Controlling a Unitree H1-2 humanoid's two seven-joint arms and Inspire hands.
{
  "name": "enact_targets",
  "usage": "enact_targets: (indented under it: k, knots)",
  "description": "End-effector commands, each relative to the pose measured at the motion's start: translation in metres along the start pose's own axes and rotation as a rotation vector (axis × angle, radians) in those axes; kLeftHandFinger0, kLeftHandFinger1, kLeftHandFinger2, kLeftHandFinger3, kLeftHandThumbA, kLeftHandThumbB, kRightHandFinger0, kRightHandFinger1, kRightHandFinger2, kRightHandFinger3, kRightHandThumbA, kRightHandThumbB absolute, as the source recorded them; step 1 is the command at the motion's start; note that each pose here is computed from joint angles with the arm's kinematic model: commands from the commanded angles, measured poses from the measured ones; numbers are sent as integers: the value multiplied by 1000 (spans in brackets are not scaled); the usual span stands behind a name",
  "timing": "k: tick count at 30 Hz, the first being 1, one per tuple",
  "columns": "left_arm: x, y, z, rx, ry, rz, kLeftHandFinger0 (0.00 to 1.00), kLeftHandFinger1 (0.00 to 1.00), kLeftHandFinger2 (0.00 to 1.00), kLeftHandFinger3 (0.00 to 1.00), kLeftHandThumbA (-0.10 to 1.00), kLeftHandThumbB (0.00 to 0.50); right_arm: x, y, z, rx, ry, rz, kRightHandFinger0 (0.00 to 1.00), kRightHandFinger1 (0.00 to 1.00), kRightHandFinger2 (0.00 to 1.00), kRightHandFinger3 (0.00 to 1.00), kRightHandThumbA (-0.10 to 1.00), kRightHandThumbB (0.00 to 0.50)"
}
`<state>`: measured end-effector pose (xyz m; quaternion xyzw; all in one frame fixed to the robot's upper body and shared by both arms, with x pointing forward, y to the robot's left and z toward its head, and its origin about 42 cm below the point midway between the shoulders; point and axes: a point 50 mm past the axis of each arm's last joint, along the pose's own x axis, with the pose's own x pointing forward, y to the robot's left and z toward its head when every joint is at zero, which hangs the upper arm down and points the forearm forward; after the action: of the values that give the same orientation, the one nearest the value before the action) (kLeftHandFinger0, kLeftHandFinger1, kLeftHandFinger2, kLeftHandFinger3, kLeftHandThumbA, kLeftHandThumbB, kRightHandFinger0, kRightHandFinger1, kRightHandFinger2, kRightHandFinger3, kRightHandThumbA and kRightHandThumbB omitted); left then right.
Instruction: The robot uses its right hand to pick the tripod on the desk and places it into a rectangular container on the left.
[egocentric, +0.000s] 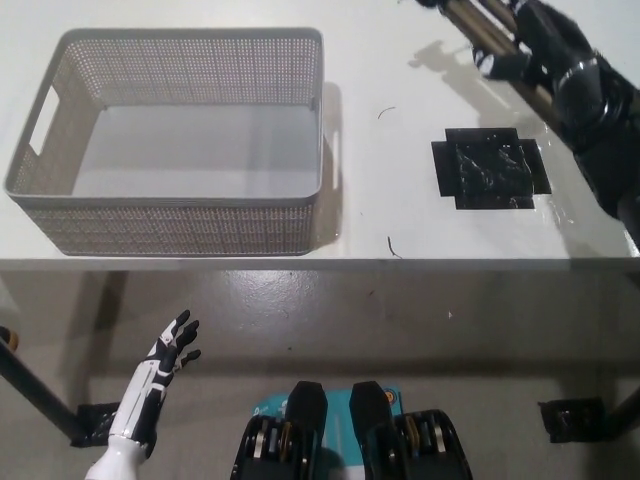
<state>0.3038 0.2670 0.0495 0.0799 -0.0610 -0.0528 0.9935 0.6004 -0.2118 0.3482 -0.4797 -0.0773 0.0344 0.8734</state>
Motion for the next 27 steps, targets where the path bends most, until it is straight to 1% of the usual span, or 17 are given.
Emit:
enact_targets:
  k: [1,4,7,9,10,11,12,13,14,15,17,18,19,22,23,24,27]
  knots:
    - [-1,2,7,14,-54,-4,972,1000,1000,1000,1000,500,16,-105,89,-20,-237,-228,51,622,956,1000,-100,144]
    - [-8,2,3,7,-40,-12,950,1000,1000,1000,1000,500,14,-109,95,-4,-277,-239,61,633,956,1000,-100,135]
    - [-9,1,2,12,-36,-16,936,1000,1000,1000,1000,500,14,-115,112,0,-330,-242,41,605,906,1000,-100,118]
    - [-9,1,2,13,-36,-17,936,1000,1000,1000,1000,500,13,-116,136,-18,-414,-246,0,550,854,989,-100,99]
    - [-11,0,2,14,-33,-19,932,1000,1000,1000,1000,500,13,-115,142,-25,-428,-240,29,576,897,1000,-100,109]
    - [-11,-1,1,10,-31,-19,924,1000,1000,1000,1000,500,12,-113,157,-43,-448,-236,11,554,851,968,-100,123]
    - [-11,-2,1,10,-29,-19,918,1000,1000,1000,1000,500,12,-111,167,-56,-462,-234,4,494,805,891,-100,126]
    - [-11,-3,0,12,-28,-21,917,1000,1000,1000,1000,500,11,-110,173,-65,-472,-234,1,456,800,848,-100,128]
    - [-10,-4,1,23,-29,-24,910,1000,1000,1000,1000,500,8,-105,193,-81,-504,-227,0,362,749,832,-100,142]
    - [-9,-4,1,32,-29,-30,910,1000,1000,1000,1000,500,6,-101,205,-81,-524,-215,0,391,812,883,-100,144]
    - [-9,-5,0,26,-27,-46,928,1000,1000,1000,1000,500,2,-88,230,-88,-563,-188,0,445,820,958,-100,157]
    - [-10,-5,0,18,-26,-50,938,1000,1000,1000,1000,500,-1,-78,242,-92,-572,-170,25,500,862,992,-100,138]
    - [-10,-5,0,18,-26,-52,940,1000,1000,1000,1000,500,-2,-71,248,-90,-589,-164,32,517,860,983,-100,142]
    - [-5,-3,2,25,-36,-61,947,1000,1000,1000,1000,500,-4,-51,264,-100,-605,-147,12,472,826,876,-100,178]
    - [-5,-3,3,29,-38,-59,933,1000,1000,1000,1000,500,-4,-41,269,-100,-617,-135,1,405,786,766,-100,205]
    - [-4,-4,3,31,-39,-60,926,1000,1000,1000,1000,500,-5,-33,273,-108,-614,-130,0,355,759,690,-100,211]
    - [-1,-5,3,31,-37,-68,958,1000,1000,1000,1000,500,-6,-16,283,-122,-618,-110,0,322,747,684,-100,216]
